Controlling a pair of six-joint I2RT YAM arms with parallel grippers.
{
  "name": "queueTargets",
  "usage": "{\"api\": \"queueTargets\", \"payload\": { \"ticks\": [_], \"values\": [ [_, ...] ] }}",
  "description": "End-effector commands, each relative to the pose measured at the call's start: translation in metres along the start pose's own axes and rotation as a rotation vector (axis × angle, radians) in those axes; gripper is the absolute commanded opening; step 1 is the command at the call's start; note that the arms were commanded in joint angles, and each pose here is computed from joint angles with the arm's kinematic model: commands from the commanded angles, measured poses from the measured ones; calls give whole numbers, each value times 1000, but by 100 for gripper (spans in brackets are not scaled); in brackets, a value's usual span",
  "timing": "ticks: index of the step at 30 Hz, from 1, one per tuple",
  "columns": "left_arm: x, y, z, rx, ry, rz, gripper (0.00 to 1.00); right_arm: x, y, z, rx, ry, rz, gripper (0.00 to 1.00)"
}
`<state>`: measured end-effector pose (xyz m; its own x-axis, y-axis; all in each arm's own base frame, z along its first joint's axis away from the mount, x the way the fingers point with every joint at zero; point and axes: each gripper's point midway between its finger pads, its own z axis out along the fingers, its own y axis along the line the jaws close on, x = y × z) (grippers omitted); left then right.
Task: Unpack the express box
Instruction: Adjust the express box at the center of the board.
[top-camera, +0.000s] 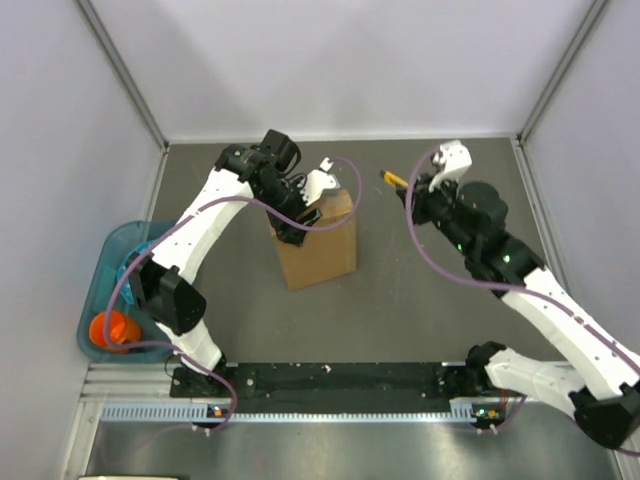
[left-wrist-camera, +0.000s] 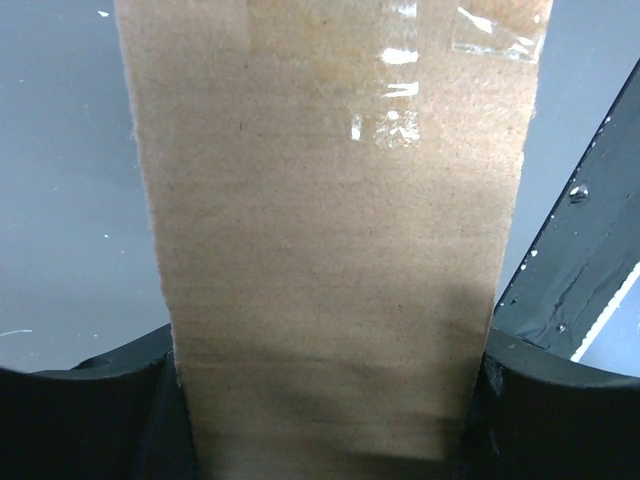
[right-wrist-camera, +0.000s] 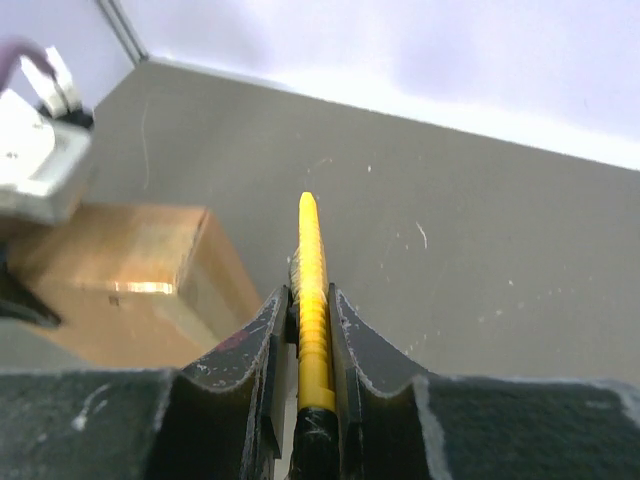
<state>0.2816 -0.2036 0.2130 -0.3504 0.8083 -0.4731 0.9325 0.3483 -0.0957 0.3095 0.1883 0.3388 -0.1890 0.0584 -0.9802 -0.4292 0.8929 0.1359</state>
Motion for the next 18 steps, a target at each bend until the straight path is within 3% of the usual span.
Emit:
{"api": "queueTargets", "payload": {
  "ticks": [1,12,18],
  "values": [
    [52,-35,1,163,198,-152,43,20,5,-18,31,-56,-79,0],
    [92,-13,19,192,318,-157,40,63,53,-49,-51,-67,-133,0],
    [93,-12,24,216,320,-137,40,53,58,-43,-46,-120,-141,0]
  ]
}}
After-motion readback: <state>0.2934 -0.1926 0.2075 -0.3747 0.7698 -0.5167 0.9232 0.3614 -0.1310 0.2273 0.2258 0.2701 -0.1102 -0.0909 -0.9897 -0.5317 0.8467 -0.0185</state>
